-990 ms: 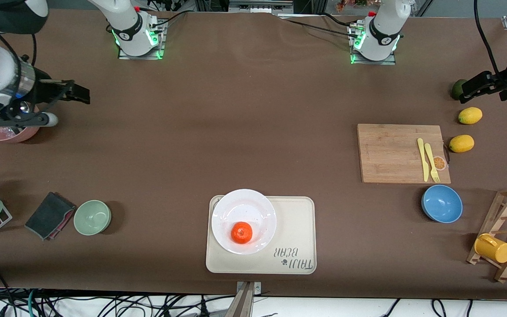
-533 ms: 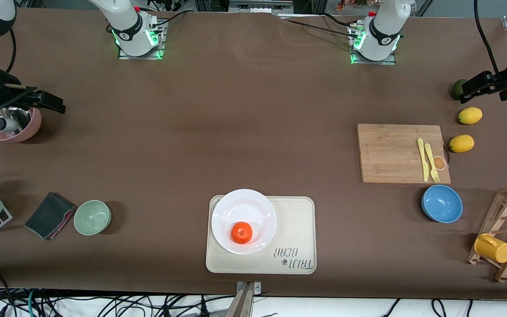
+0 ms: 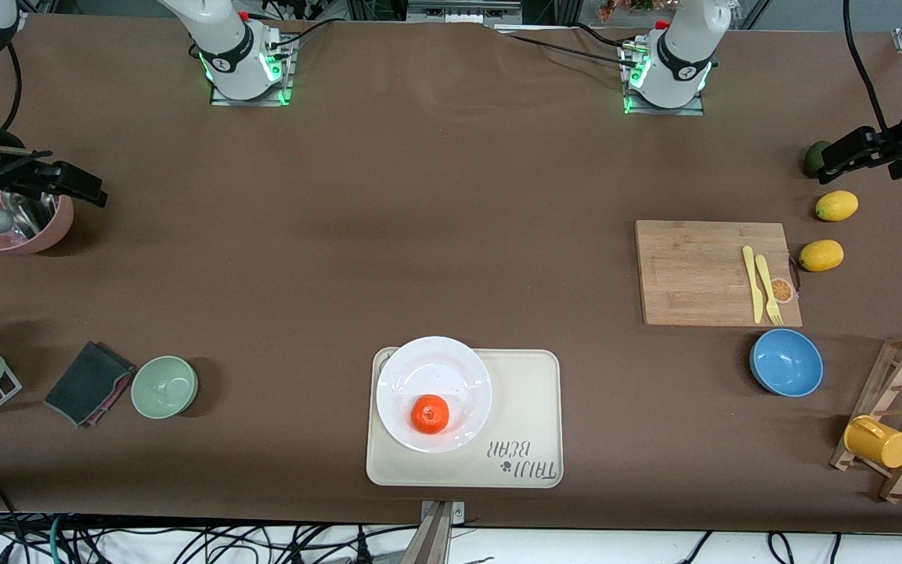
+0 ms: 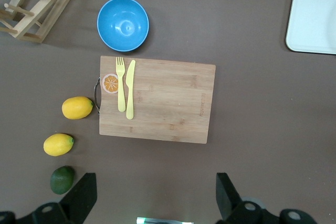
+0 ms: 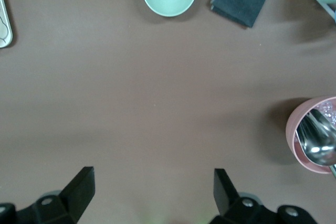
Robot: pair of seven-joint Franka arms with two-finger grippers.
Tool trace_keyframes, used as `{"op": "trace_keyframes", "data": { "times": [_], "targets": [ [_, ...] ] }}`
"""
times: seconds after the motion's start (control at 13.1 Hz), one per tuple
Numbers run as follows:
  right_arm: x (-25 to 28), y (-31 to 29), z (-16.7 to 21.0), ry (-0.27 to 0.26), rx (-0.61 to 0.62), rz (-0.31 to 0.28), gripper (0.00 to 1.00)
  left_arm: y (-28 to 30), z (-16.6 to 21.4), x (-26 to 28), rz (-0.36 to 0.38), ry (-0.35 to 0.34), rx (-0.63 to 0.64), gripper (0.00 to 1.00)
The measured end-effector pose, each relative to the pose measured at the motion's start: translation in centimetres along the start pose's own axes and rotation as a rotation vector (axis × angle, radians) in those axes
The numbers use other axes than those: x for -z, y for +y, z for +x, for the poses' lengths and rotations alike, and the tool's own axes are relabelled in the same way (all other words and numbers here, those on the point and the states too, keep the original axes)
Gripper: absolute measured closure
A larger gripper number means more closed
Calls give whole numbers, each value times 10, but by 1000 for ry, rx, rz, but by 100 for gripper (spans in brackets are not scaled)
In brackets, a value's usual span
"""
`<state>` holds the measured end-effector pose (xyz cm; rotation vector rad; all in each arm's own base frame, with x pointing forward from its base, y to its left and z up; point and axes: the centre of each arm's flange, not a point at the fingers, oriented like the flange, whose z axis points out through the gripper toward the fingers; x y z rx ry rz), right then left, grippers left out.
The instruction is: Place orange and plate with both arms
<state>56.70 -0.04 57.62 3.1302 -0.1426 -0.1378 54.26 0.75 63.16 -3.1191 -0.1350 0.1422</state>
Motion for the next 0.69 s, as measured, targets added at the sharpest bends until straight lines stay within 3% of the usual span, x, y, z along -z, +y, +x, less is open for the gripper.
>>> {"op": "trace_keyframes", "data": {
  "times": [0.69],
  "targets": [
    [3,-1,4,36,0,3,0,0,0,0,0,0,0,0]
  ]
}}
